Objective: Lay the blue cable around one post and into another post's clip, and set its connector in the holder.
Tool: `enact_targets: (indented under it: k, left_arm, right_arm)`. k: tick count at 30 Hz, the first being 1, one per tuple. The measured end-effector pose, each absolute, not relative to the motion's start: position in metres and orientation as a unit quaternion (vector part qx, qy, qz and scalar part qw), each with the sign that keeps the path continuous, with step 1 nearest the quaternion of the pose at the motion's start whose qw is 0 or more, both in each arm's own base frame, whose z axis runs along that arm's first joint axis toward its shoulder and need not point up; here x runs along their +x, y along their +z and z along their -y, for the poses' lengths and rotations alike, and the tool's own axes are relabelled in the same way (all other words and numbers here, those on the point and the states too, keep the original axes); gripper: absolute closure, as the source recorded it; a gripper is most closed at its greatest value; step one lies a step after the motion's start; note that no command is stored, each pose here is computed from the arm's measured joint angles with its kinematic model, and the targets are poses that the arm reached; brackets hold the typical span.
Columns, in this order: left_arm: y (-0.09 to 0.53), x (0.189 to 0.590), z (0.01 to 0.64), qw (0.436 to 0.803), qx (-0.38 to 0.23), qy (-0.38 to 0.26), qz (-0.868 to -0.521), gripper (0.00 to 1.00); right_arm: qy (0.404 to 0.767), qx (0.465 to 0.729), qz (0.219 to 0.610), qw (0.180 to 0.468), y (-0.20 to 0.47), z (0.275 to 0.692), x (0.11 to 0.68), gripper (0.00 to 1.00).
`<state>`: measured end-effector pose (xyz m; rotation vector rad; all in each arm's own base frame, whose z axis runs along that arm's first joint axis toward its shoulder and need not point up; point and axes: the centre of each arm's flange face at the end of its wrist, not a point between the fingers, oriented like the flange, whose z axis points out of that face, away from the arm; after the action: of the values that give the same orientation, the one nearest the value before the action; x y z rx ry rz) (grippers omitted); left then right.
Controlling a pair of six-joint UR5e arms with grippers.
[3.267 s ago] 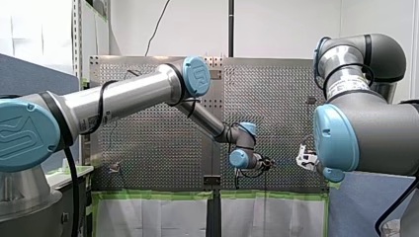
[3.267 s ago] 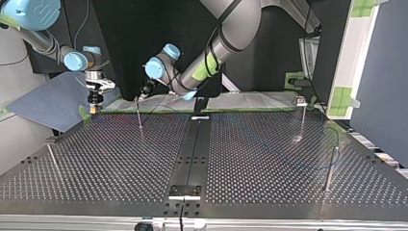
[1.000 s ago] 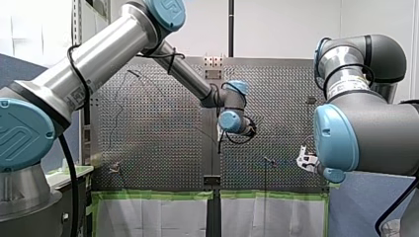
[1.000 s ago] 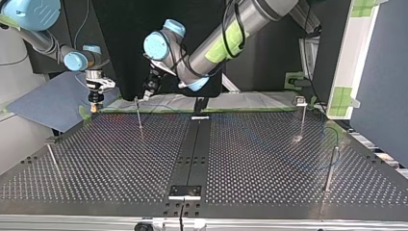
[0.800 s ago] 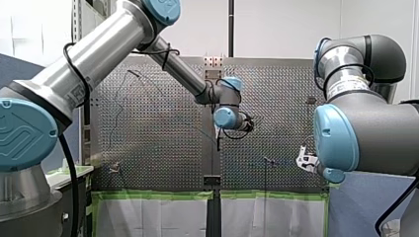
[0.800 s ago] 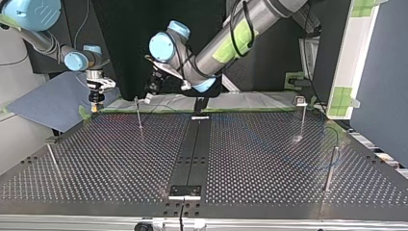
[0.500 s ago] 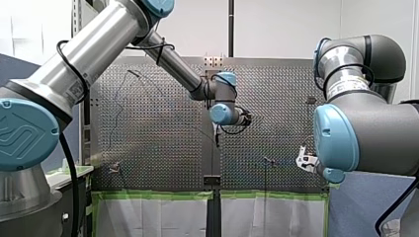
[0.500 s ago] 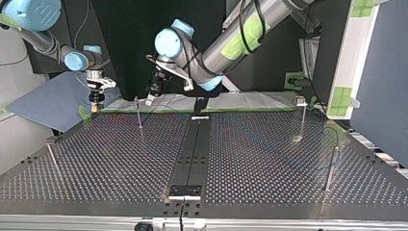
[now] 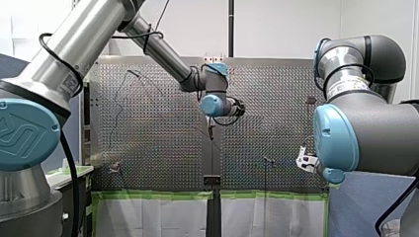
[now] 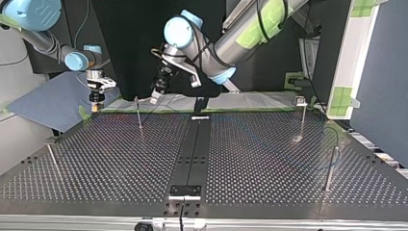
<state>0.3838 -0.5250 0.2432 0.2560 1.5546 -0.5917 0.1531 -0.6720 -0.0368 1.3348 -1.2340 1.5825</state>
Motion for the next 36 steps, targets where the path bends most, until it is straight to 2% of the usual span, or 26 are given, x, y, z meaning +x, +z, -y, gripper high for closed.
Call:
enact_targets:
  k: [13,23,36]
  left_arm:
    - [0.277,0.365,0.493,0.687,0.079,-0.306,-0.654,0.0]
    - [0.291,0.356,0.469,0.702,0.063,-0.305,-0.641,0.0]
    - [0.306,0.34,0.437,0.732,0.045,-0.305,-0.608,0.0]
  right_arm:
    - [0.614,0.518,0.477,0.356,-0.037,0.671,0.156,1.0]
    - [0.615,0.518,0.476,0.356,-0.038,0.671,0.157,1.0]
    - [0.615,0.519,0.475,0.354,-0.039,0.671,0.159,1.0]
